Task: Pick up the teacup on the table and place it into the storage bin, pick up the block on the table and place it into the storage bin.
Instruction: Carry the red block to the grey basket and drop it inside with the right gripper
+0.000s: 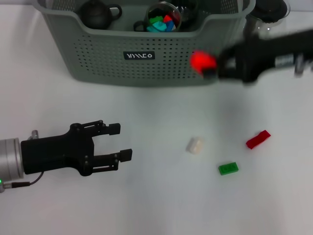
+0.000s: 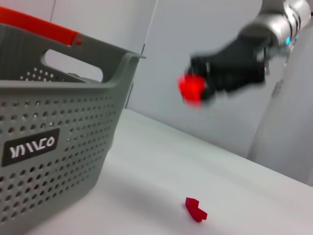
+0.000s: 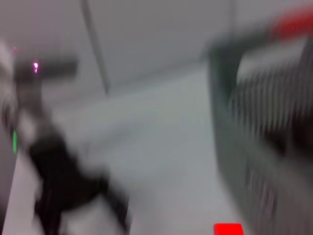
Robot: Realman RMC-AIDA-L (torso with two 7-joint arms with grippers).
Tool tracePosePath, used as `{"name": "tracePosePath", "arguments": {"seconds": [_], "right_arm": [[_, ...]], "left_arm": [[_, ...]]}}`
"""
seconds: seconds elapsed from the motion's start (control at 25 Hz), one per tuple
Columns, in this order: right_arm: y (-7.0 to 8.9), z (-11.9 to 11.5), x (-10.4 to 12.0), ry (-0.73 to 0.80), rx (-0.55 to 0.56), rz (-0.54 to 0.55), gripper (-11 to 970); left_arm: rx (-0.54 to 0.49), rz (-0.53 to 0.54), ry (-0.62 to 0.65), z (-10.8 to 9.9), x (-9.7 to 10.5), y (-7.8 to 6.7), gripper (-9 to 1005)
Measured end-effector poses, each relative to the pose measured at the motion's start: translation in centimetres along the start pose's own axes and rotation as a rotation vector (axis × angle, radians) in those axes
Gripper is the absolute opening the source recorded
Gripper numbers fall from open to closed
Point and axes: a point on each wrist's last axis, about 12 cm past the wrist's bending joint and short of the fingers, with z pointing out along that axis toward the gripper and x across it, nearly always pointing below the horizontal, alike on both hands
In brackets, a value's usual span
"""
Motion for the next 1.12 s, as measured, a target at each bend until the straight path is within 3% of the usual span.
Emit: {"name": "tracePosePath", "arguments": {"seconds": [0.12,0.2,0.24,0.4,0.44,0.6,0.88,1.12], "right_arm": [[0.0,-0.7,-1.9,-0.158,0.035,-0.012,212],[-0.5,-0.3,-4.3,-0.241,0.070,-0.026,213],[-0.5,-0.3,-4.3,-0.241,0.070,-0.026,214],[-2.3,1.5,-9.4,-0.276,0.217,0.024,216],[-2.3,1.5,-9.4,-0.276,0.217,0.024,217],[-3.8,4.2,-12.6,-0.183,0.325,0.080,219],[-5.8,9.3,-14.1,0.086,0.482,0.148,223],[-5.8,12.2,-13.1,0.232,0.522,0.116,226]], "left_arm": [[0.017,-0.003,-0.002,-0.2,0.0,-0.2,763],[0.026,-0.003,-0.003,-0.3,0.0,-0.4,763],[0.029,-0.003,-0.005,-0.4,0.0,-0.4,763],[0.038,-0.006,-0.008,-0.3,0.1,-0.6,763],[0.045,-0.007,-0.008,-0.2,0.1,-0.7,763],[0.107,0.001,-0.023,0.2,-0.1,-1.3,763],[0.155,0.012,-0.048,0.5,-0.2,-1.8,763],[0.151,0.012,-0.051,0.6,-0.3,-1.8,763]]}}
